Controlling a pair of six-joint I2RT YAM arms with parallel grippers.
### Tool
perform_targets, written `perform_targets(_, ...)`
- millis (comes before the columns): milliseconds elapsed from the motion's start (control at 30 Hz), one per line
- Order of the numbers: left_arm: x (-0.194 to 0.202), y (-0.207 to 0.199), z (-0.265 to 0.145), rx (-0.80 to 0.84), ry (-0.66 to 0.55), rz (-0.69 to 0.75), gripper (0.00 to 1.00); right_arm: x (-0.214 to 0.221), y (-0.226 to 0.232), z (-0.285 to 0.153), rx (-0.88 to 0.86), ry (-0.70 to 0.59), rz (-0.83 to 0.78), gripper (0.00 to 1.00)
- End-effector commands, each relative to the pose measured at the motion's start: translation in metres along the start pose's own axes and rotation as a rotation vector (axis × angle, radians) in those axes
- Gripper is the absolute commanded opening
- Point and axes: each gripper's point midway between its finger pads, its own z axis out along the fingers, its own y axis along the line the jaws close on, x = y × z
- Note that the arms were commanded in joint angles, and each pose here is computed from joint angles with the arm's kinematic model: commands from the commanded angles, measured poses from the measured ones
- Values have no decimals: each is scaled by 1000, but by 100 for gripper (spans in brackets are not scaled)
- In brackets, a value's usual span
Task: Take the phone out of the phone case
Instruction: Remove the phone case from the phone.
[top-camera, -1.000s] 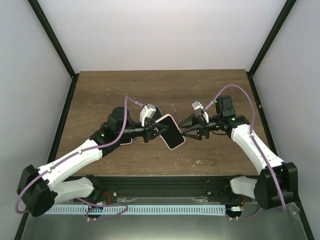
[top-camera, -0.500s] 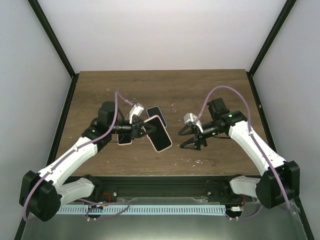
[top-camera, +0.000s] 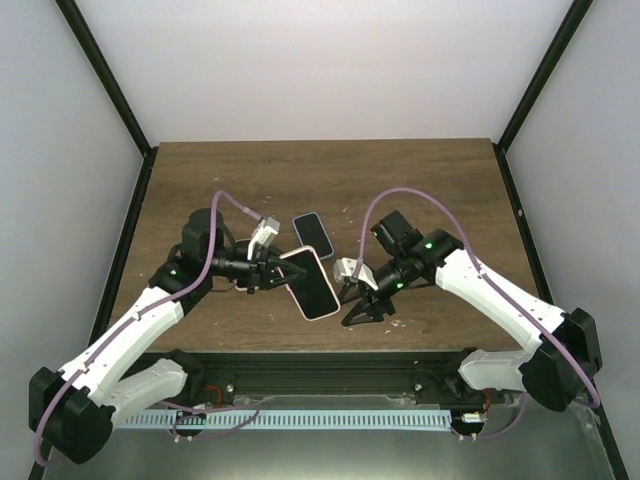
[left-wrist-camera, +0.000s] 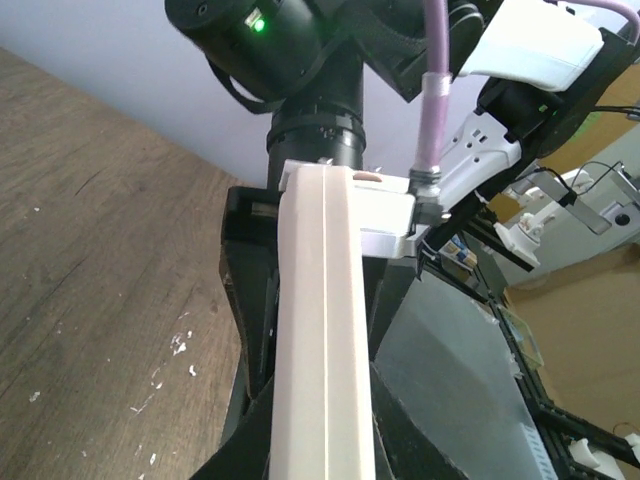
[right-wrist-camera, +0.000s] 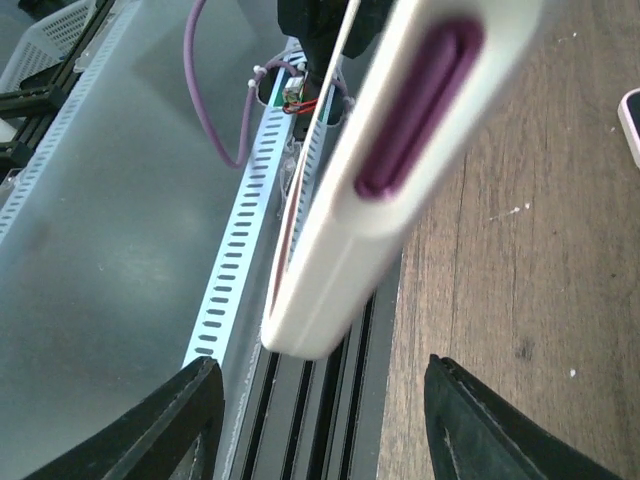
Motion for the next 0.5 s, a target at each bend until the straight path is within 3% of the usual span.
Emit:
perform_targets(0, -9, -18, -3, 46, -10, 90, 0, -25, 2, -9, 25, -20, -40, 53)
perform_targets(233, -5, -18, 0, 61, 6, 77, 0, -41, 7, -14, 6, -60, -39, 40)
perform_targets(467, -2, -21, 4, 81, 22, 71, 0, -40, 15, -13, 9, -21, -79, 31)
